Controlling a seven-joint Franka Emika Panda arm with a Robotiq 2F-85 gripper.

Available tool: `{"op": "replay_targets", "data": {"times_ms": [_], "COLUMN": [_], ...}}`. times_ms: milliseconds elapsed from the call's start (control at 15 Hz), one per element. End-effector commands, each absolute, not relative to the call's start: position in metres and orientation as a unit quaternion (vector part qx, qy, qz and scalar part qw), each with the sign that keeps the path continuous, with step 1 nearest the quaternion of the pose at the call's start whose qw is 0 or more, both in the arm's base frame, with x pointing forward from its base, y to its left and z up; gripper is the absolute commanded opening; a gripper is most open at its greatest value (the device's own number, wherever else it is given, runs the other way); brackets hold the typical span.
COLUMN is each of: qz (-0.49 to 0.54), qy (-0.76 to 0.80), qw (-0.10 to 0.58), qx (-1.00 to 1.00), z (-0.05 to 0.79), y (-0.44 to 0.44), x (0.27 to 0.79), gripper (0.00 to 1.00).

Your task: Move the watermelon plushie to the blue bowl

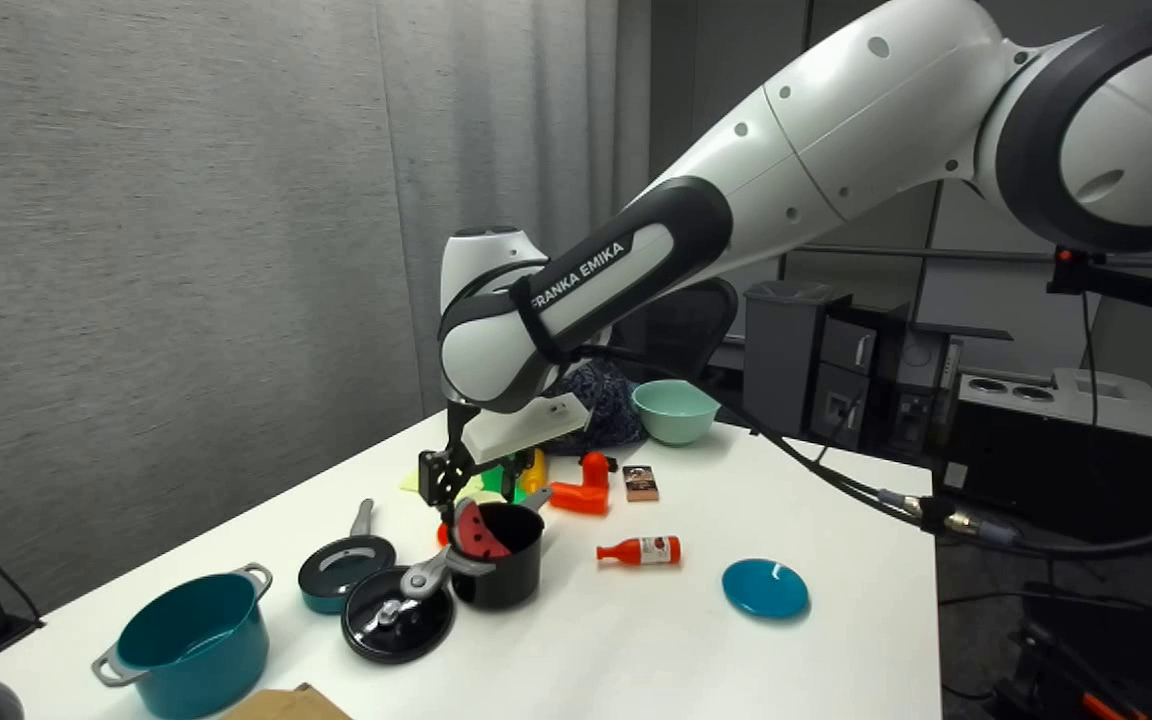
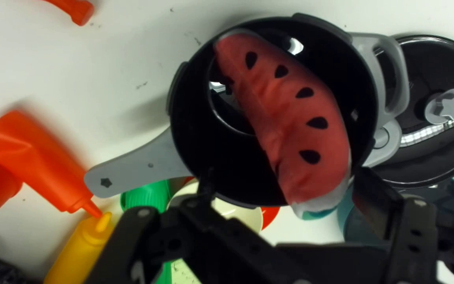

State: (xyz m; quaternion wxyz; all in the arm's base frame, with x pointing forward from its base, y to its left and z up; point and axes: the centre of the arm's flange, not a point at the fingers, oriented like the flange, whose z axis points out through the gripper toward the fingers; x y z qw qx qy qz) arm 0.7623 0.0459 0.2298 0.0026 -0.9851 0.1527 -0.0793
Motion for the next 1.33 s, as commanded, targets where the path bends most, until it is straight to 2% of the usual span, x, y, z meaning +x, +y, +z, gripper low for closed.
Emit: {"op": "replay_targets", "data": {"times_ms": [0, 467, 600, 933, 1267], "qz": [-0.079, -0.067, -0.070, -0.099, -0.139], "qy": [0.156, 0.159, 0.162, 0.161, 0.163], "qw": [0.009, 0.022, 0.024, 0.024, -0.051], "qx": [-0.985, -0.985, -0.984, -0.982, -0.975], "z": [0.230, 0.240, 0.246, 0.299, 0.378], "y": [0.046, 0.036, 0.033, 0.022, -0.008], "x": [0.768, 0.763, 0.764, 0.769, 0.759], "gripper": [0.58, 0.03, 0.00, 0.02, 0.02]}}
